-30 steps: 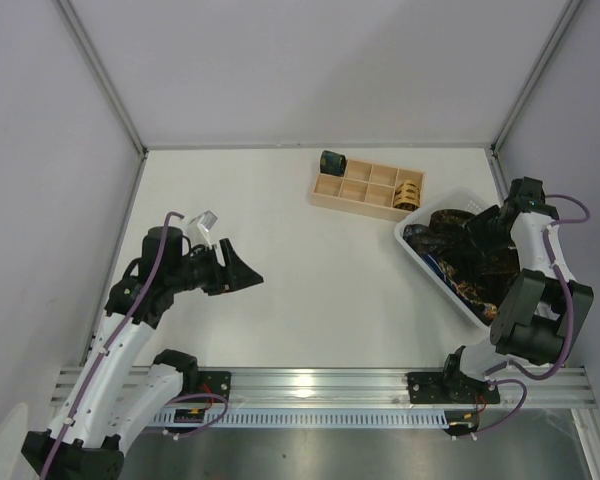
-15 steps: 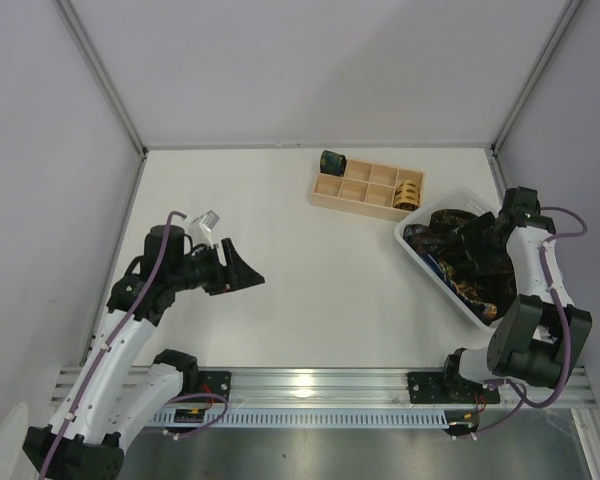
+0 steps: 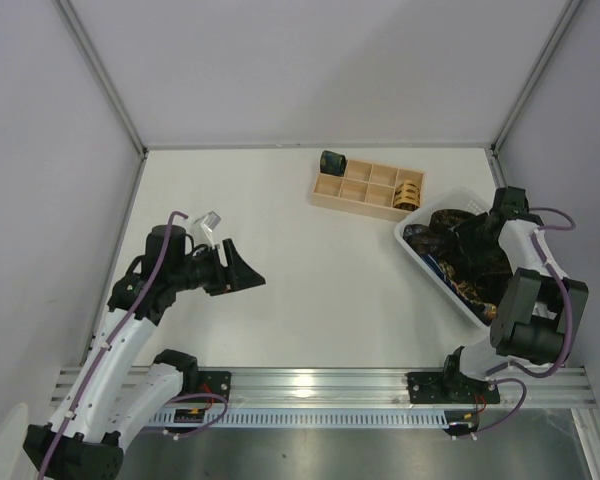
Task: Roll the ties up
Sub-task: Grab a tie with the right arm, then move the tie to the center of the board
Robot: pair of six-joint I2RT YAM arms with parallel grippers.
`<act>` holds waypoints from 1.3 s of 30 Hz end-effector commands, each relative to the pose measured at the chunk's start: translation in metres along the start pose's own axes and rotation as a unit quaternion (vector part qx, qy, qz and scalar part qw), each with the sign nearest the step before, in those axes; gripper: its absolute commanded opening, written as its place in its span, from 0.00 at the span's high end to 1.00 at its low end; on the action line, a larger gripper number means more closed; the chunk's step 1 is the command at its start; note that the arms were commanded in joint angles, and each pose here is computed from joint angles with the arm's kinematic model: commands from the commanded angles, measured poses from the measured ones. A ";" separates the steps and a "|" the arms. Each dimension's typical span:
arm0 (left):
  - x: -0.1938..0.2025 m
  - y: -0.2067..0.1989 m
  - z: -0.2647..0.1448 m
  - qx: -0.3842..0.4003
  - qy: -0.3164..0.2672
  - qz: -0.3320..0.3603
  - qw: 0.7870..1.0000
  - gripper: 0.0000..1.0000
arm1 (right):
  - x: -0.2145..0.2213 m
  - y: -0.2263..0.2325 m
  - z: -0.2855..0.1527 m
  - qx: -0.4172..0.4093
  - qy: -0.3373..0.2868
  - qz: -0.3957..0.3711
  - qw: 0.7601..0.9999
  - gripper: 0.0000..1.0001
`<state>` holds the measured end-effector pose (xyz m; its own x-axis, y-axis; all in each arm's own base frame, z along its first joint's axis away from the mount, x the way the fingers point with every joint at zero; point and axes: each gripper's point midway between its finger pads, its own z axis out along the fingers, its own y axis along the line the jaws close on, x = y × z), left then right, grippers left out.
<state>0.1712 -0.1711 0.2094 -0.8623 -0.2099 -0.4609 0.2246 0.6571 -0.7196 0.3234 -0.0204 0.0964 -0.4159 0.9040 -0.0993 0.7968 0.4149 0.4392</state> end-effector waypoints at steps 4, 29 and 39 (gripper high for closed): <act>-0.006 -0.017 -0.005 0.022 -0.002 0.024 0.999 0.30 | -0.026 0.007 0.012 -0.004 -0.033 0.006 0.999 0.51; -0.059 -0.168 0.044 0.277 -0.055 -0.138 0.949 0.14 | 0.184 0.167 -0.183 -0.452 0.216 -0.128 0.856 1.00; -0.066 -0.177 0.073 0.251 -0.121 -0.131 0.951 0.25 | 0.208 0.150 -0.190 -0.423 0.225 -0.061 0.875 1.00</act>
<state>0.2064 -0.3266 0.2976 -0.8670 -0.4149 -0.2761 0.2060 0.2061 -0.9566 0.2766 0.2128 0.2948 -0.7907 0.6092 0.0611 0.2005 0.1633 0.9660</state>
